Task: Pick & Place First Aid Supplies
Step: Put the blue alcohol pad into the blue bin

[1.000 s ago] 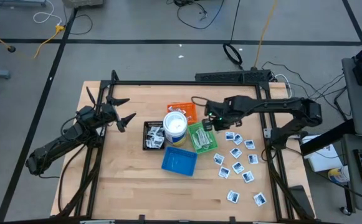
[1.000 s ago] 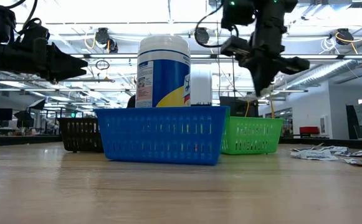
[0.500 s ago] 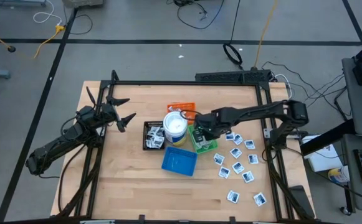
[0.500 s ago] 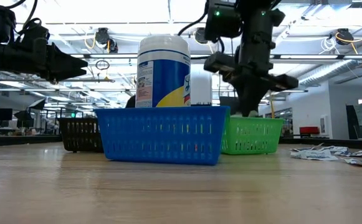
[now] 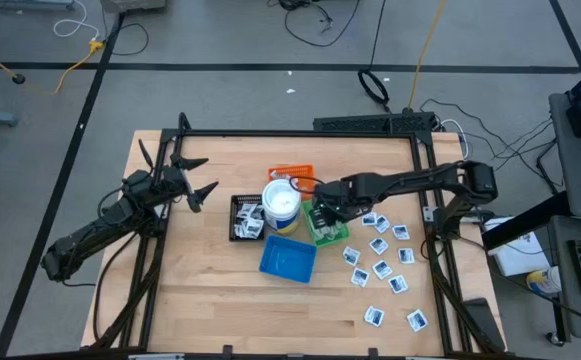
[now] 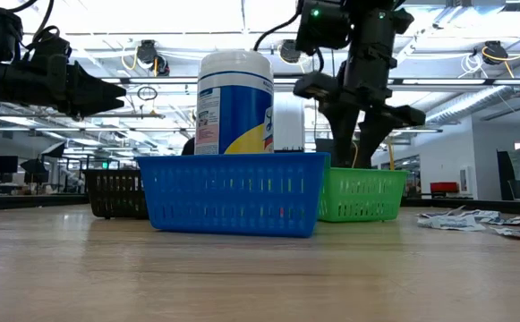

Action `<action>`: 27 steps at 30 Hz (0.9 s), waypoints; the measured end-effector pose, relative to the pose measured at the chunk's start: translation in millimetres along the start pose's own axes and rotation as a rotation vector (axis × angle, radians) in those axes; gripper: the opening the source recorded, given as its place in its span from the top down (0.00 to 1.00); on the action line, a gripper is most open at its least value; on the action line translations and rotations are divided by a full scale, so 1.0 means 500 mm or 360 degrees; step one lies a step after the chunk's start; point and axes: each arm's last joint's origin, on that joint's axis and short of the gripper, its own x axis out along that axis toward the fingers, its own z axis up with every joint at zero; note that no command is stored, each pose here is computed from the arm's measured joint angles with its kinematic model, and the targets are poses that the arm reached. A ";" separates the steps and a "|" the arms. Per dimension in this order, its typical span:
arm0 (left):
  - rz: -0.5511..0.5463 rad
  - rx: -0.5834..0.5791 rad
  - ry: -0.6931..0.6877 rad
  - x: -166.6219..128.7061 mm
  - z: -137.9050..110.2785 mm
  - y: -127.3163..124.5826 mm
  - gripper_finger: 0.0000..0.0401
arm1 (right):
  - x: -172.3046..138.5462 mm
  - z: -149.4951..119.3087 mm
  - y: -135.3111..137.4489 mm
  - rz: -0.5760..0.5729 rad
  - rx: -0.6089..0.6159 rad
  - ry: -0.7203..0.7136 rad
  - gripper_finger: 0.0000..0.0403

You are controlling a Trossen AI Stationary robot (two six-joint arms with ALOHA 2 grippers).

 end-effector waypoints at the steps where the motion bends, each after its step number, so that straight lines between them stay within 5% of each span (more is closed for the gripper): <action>1: 0.0000 0.0000 0.0000 0.000 0.000 0.000 0.01 | -0.005 0.000 -0.002 0.0017 -0.0010 -0.0017 0.63; 9: 0.0000 0.0000 0.0001 0.000 0.000 0.000 0.01 | -0.036 -0.031 -0.057 0.0070 -0.0327 0.0004 0.53; 16: 0.0000 0.0000 0.0000 0.000 0.000 0.000 0.01 | -0.021 -0.055 -0.104 0.0048 -0.0688 0.0125 0.69; 27: 0.0000 0.0000 0.0000 0.000 0.000 0.000 0.01 | 0.004 -0.061 -0.112 0.0091 -0.0827 0.0102 0.99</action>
